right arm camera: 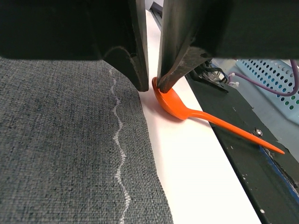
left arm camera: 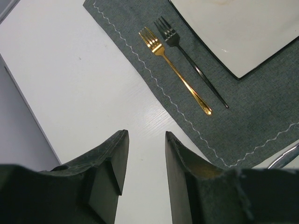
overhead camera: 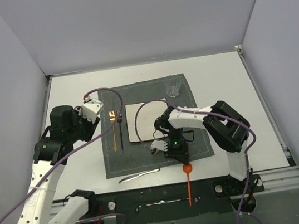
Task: Set the dinner table for one person
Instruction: Pick up the spoon from the center of the board.
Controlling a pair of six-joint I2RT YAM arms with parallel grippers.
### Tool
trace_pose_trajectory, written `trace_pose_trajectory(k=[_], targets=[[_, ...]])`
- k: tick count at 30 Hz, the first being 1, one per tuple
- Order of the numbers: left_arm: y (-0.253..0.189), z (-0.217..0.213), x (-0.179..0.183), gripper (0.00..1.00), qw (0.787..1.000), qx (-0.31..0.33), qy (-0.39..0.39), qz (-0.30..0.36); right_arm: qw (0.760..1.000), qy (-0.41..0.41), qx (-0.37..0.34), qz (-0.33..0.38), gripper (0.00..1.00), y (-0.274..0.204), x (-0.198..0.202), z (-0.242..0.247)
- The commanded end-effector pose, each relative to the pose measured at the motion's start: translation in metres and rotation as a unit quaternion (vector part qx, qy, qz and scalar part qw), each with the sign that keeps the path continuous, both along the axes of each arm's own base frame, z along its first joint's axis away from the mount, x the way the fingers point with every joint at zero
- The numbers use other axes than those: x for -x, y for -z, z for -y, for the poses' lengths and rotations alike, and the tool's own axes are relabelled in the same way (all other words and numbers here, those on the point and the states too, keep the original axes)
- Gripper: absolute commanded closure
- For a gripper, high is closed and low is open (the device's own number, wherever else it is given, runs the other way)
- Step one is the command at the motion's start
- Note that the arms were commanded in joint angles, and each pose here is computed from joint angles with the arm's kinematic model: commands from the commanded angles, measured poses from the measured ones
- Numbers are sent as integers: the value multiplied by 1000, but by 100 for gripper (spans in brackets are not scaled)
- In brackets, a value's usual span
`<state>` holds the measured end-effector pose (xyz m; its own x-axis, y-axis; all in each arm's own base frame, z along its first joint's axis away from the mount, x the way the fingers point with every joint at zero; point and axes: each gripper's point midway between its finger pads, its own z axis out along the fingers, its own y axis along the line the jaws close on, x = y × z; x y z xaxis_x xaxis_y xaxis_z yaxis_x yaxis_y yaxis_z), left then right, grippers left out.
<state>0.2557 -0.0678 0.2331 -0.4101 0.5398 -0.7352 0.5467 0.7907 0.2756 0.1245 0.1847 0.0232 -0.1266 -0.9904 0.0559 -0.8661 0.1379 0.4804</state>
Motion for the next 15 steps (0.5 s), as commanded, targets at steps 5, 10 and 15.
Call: trace_pose_trajectory(k=[5,10,15], targets=[[-25,5,-8,64,999,5,9,34,1000,-5,15,3,88,-6,1,0],[-23,5,-8,64,999,1,12,33,1000,-4,11,6,98,-7,1,-2],[-23,4,-8,64,999,-3,11,35,1000,-4,2,17,100,-12,-4,-7]])
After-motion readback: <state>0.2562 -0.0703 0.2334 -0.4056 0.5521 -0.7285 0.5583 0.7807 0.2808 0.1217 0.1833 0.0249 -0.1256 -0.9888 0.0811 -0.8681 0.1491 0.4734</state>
